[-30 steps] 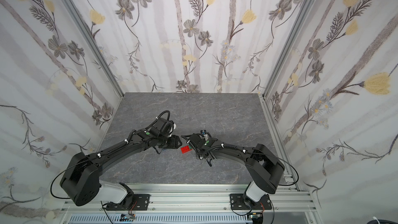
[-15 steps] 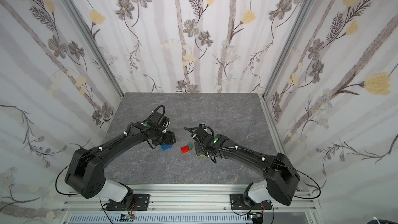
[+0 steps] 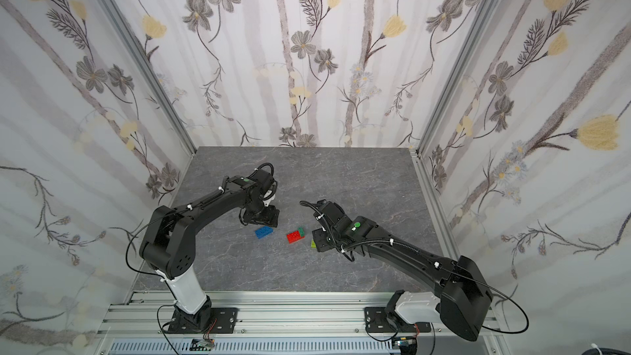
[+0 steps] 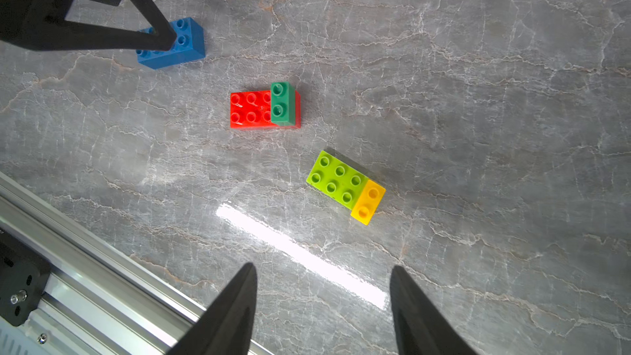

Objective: Assemble the number 5 with lego
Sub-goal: Pick up the lego brick from the center of the board.

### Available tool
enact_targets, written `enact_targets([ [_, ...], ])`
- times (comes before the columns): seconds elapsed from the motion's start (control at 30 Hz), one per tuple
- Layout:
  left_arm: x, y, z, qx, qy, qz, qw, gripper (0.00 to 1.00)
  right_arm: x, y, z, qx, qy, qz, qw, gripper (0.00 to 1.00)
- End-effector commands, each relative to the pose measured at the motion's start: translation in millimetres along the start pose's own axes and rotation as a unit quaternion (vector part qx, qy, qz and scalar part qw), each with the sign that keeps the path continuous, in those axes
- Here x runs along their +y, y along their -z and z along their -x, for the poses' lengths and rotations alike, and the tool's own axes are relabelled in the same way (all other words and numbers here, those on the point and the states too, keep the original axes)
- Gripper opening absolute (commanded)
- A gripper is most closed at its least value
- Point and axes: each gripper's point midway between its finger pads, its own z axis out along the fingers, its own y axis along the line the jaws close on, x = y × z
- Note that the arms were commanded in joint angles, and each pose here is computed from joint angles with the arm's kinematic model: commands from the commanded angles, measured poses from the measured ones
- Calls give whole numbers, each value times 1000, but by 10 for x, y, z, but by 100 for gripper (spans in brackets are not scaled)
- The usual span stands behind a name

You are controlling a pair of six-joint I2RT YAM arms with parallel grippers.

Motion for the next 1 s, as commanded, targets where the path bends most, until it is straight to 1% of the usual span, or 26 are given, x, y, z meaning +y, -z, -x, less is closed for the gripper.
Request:
enact_targets([
  [0.0,58,-22,-63,26,-46,10,999,79,-40,2,-118,13,3,6,1000,62],
  [0.1,25,-69,-14,27,-68,2,997,80,-70,17,-146,13,2,8,1000,62],
  [0.23,35,-156,-24,47,-90,2,995,80,-118,27,-177,11,-5,6,1000,62],
  [0.4,37,-241,6,50,-93,2,994,80,-162,32,-204,9,-10,3,1000,62],
  [0.5,81,-279,15,55,-95,15,994,80,-180,27,-220,11,-11,2,1000,63],
  [0.7,149,-403,-71,72,-88,27,993,74,-175,6,-223,13,-13,4,1000,62],
  [0.87,139,-463,-74,66,-79,22,994,70,-171,-5,-217,12,-13,5,1000,62],
  [0.97,119,-475,-66,63,-76,16,995,64,-167,-12,-221,13,-15,6,1000,62],
])
